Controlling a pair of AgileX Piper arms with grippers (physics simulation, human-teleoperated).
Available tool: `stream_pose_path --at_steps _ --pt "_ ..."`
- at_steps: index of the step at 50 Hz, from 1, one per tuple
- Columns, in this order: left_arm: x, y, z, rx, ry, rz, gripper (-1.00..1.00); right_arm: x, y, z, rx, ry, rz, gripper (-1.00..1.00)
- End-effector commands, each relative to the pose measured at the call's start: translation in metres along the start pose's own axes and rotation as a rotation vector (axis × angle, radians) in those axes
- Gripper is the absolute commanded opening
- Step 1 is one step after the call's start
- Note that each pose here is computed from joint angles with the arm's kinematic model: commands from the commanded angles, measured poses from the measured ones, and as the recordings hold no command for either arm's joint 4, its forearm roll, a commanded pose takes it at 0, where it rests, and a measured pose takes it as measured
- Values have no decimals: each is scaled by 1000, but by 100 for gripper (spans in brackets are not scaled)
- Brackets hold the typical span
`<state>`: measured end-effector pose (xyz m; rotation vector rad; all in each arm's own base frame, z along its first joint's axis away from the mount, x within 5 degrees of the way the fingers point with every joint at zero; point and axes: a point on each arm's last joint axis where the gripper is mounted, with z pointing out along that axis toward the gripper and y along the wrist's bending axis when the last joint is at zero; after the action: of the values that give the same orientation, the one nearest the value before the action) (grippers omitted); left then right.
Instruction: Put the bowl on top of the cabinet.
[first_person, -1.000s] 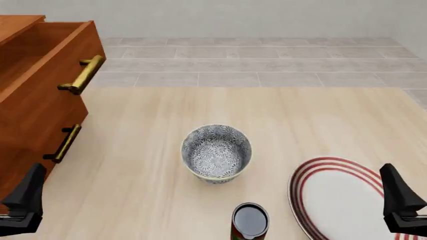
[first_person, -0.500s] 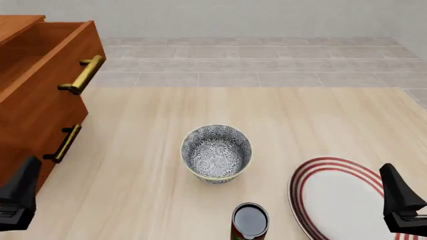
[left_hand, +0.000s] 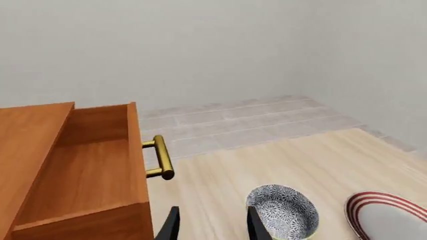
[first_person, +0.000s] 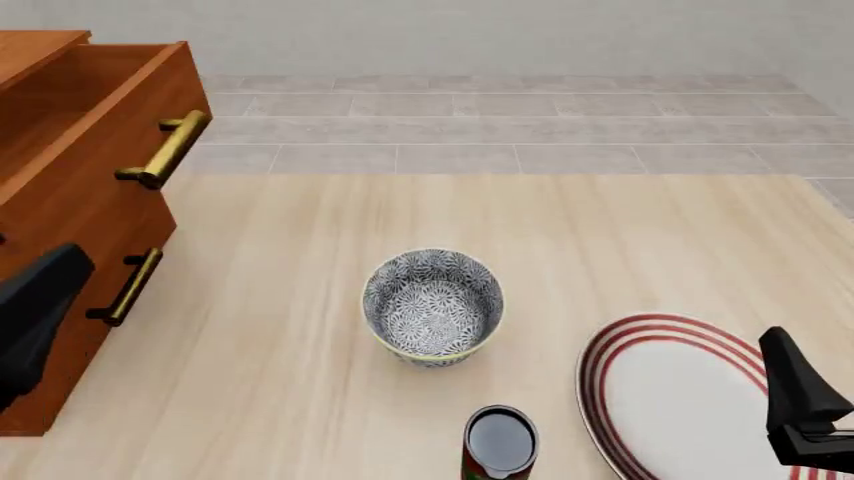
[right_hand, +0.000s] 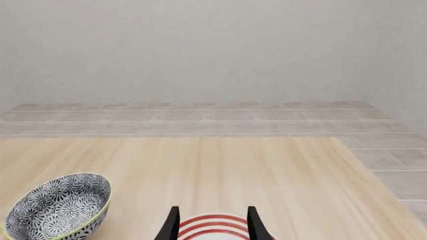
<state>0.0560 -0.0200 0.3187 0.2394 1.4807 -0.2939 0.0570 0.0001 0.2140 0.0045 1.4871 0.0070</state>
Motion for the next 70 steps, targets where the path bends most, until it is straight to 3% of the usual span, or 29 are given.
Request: stream_pose_path --at_steps 1,18,36,42,47,62,70 --pt "-29 -9 18 109 28 -23 100 0 0 0 0 0 -1 100" --pt "-74 -26 52 226 89 -77 100 0 0 0 0 0 0 100" --pt "-88 -46 109 254 192 -88 100 0 0 0 0 0 0 100" --pt "-85 -53 130 258 235 -87 100 0 0 0 0 0 0 100" --pt "-73 -62 157 254 312 -104 100 0 0 0 0 0 0 100" --pt "-52 -64 205 198 415 -123 100 0 0 0 0 0 0 100" --pt "-30 -62 233 158 483 -138 100 0 0 0 0 0 0 100"
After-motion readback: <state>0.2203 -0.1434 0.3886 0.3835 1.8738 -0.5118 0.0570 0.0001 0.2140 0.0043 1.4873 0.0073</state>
